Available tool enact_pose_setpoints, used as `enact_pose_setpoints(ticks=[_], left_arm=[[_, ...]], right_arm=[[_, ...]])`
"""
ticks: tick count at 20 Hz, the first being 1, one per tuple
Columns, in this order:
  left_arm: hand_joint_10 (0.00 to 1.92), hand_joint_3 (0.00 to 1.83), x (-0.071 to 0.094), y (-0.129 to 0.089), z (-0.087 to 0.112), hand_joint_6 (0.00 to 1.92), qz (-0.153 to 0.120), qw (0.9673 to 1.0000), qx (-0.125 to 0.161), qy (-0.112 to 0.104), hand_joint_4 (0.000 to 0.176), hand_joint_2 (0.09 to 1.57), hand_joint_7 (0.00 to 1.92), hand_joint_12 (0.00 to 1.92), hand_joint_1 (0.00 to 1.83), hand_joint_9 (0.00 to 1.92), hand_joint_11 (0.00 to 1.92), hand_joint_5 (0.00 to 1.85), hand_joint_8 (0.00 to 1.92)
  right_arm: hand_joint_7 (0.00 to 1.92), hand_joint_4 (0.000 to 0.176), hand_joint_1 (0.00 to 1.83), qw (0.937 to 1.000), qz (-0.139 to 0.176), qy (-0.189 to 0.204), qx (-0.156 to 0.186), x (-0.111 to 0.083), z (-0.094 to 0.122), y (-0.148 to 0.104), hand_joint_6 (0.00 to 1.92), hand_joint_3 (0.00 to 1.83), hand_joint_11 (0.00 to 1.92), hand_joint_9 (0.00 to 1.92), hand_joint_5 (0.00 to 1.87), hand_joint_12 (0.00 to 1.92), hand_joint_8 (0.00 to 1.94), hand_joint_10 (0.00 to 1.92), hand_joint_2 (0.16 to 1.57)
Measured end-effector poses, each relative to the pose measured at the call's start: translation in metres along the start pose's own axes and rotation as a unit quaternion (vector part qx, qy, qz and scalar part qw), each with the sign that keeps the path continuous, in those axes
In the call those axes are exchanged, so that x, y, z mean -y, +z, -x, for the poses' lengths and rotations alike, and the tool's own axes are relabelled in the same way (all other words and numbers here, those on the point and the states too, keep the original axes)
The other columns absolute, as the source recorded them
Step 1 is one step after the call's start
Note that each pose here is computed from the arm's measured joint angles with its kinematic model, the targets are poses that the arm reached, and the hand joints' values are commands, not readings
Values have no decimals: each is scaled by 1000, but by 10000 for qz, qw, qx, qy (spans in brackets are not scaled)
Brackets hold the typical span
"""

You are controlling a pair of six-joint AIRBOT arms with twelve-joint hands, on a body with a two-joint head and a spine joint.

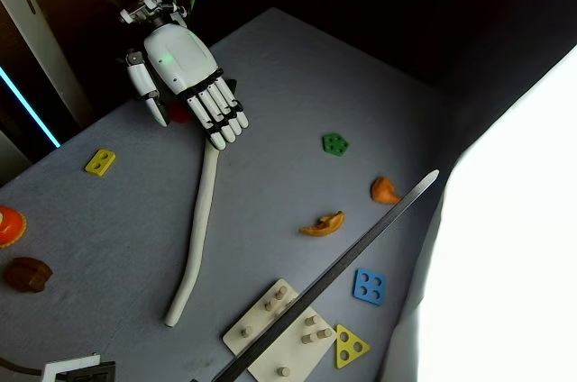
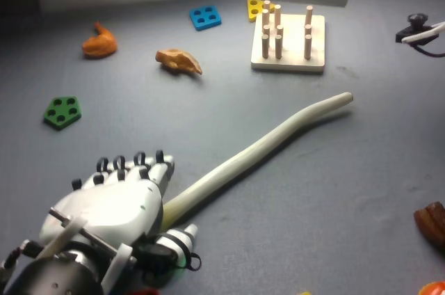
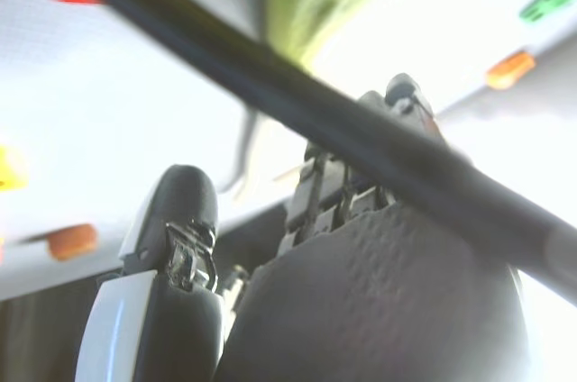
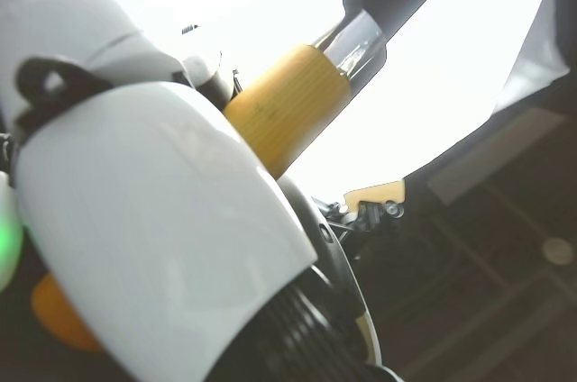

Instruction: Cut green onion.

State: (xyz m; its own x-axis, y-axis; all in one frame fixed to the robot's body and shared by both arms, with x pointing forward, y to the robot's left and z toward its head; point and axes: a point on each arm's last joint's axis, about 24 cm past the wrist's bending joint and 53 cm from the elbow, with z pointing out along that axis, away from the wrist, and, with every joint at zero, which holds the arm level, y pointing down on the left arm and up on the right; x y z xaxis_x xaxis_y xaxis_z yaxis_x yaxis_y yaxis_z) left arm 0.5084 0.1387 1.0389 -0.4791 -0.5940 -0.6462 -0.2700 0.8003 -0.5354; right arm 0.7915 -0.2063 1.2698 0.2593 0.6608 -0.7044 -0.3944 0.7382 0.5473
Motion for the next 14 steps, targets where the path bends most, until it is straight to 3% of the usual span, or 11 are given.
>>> enact_pose_setpoints(ticks=[2, 6, 9, 11, 14], left_arm=[[1, 0, 6, 6, 7, 0, -196, 9997, 3, 127, 8, 1412, 48, 132, 475, 41, 1, 22, 2], [2, 5, 27, 11, 12, 0, -614, 9977, -38, 272, 1, 1435, 2, 105, 377, 18, 0, 0, 0], [0, 0, 44, 16, 16, 0, -923, 9941, -106, 561, 4, 1424, 0, 155, 407, 0, 0, 0, 0], [0, 0, 52, 21, 18, 0, -1077, 9912, -163, 752, 8, 1426, 0, 76, 415, 0, 0, 0, 0], [0, 3, 61, 19, 18, 0, -1249, 9881, -285, 851, 4, 1434, 0, 99, 391, 0, 0, 0, 0]], right_arm=[[1421, 176, 1573, 9999, 91, -81, -2, 1, -8, 2, 1921, 0, 1582, 1501, 1235, 1921, 1941, 1921, 1109], [1415, 176, 1567, 9998, 162, -34, 68, 2, -11, 5, 1921, 0, 1574, 1494, 1220, 1921, 1941, 1921, 1111], [1388, 176, 1543, 9998, 170, -63, 5, 3, -19, 3, 1921, 0, 1561, 1479, 1204, 1921, 1941, 1921, 1129], [1393, 176, 1555, 9998, 134, -96, -82, 7, -28, -1, 1921, 0, 1567, 1486, 1205, 1921, 1941, 1921, 1121], [1407, 176, 1541, 9997, 113, -124, -167, 10, -39, -3, 1921, 0, 1566, 1500, 1221, 1921, 1941, 1921, 1130]])
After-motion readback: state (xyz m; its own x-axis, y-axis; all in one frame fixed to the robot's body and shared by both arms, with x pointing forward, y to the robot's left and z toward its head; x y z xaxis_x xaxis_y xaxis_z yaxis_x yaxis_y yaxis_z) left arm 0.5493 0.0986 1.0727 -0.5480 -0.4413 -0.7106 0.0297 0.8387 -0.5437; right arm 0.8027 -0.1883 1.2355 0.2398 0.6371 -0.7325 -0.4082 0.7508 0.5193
